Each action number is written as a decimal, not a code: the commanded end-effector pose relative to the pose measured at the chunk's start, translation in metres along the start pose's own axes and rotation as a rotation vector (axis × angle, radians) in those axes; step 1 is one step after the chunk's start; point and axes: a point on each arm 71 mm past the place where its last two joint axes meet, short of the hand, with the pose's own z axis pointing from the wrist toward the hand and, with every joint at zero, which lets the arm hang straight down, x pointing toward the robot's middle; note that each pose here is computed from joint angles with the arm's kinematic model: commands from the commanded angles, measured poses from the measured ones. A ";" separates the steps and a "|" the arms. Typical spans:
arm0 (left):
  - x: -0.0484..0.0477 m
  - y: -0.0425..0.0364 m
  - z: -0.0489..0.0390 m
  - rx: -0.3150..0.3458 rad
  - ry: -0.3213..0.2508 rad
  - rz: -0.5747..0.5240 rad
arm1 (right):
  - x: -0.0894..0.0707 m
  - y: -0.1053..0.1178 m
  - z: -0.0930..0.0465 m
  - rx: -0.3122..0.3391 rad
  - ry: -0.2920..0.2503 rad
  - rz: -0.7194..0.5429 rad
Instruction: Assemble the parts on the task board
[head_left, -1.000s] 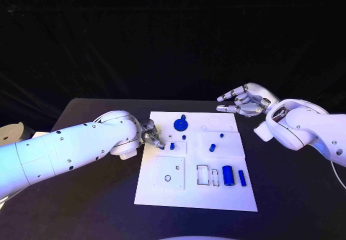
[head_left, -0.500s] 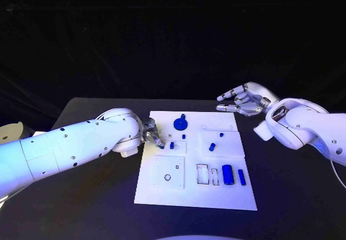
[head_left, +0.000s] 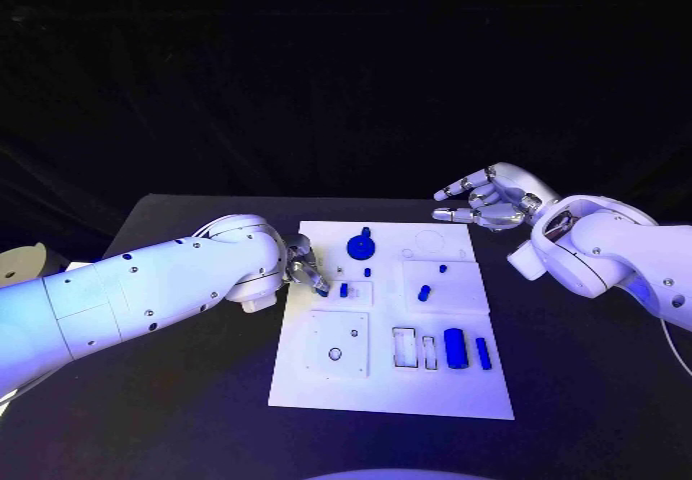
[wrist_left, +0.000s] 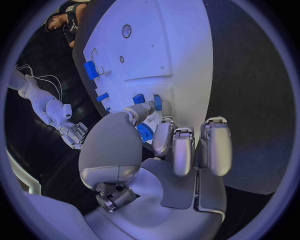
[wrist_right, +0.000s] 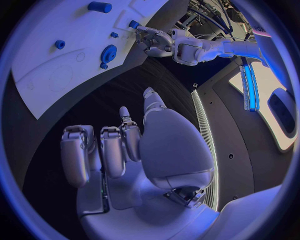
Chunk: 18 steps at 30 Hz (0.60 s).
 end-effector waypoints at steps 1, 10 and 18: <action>0.0135 -0.0006 0.0035 -0.009 0.051 0.028 | 0.001 0.001 0.000 -0.010 0.014 -0.005; 0.0117 -0.0010 0.0042 -0.015 0.026 0.027 | 0.001 0.001 0.000 -0.010 0.013 -0.005; 0.0112 -0.0019 0.0044 -0.016 0.017 0.030 | 0.001 0.001 0.000 -0.012 0.014 -0.005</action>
